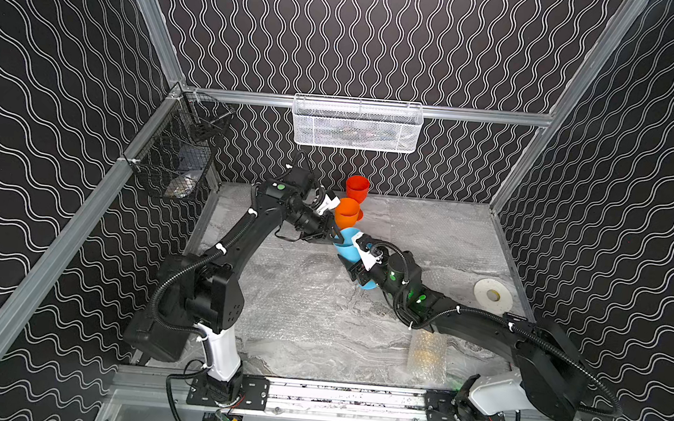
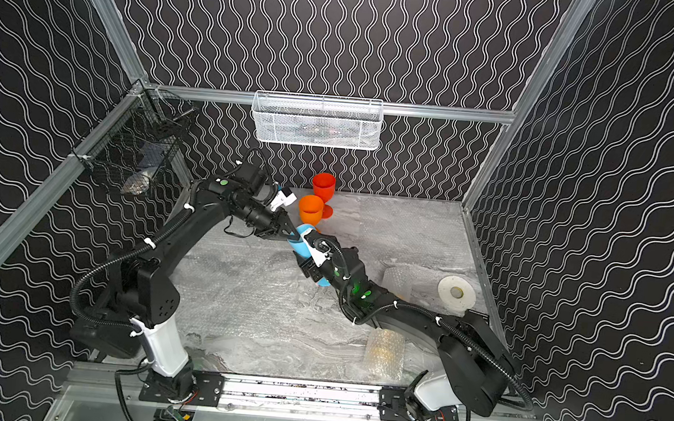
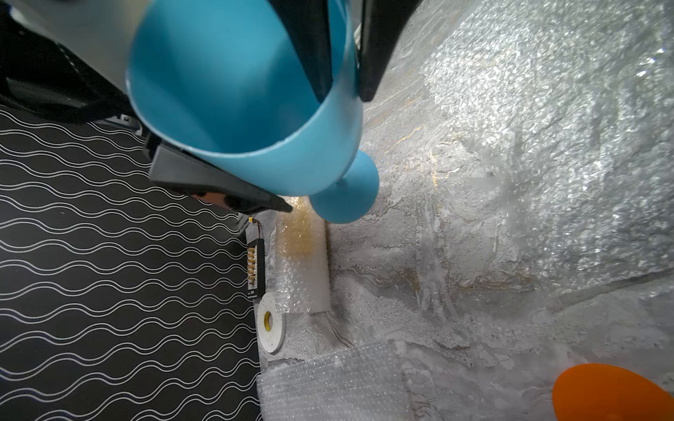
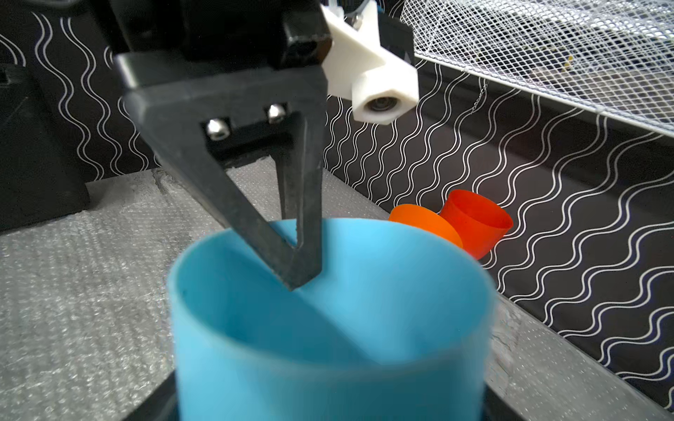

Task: Unpack wine glasses from bubble wrap
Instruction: Pick up the wine glass from the bubble wrap.

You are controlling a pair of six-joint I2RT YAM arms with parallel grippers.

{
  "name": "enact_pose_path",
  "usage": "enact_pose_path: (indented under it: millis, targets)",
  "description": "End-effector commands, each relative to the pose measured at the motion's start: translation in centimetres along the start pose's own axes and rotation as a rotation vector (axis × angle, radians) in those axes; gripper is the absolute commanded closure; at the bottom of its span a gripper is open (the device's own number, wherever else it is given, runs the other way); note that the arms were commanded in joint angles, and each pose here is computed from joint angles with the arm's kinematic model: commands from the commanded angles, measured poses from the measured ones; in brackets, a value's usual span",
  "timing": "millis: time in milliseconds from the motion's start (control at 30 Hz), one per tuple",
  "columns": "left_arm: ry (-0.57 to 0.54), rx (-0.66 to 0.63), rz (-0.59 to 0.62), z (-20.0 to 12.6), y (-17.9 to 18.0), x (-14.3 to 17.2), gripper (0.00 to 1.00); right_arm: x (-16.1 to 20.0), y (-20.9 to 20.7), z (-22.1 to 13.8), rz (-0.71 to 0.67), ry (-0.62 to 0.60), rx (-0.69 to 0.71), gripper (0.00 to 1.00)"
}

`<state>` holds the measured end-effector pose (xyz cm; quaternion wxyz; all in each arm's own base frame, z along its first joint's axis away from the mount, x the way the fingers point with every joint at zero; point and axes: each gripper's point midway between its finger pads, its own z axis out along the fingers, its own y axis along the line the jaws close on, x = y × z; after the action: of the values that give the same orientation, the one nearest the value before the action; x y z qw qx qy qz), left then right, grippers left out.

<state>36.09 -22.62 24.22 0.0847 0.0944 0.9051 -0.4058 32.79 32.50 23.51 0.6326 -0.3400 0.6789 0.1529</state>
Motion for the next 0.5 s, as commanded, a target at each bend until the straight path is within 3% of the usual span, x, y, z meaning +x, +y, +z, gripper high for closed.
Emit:
enact_pose_path:
  millis: [0,267,467]
  targets:
    - [0.026,0.051,0.03,-0.34,-1.19,0.89,0.87,-1.83,-0.54,0.14,0.022,-0.061,0.022,0.23]
    - [0.018,0.031,0.038,-0.61,-1.14,0.73,1.0,-1.45,-0.48,0.35,0.03,-0.049,0.022,0.21]
    - [0.005,0.019,0.042,-0.68,-1.04,0.56,1.0,-1.24,-0.32,0.51,0.041,-0.034,0.013,0.2]
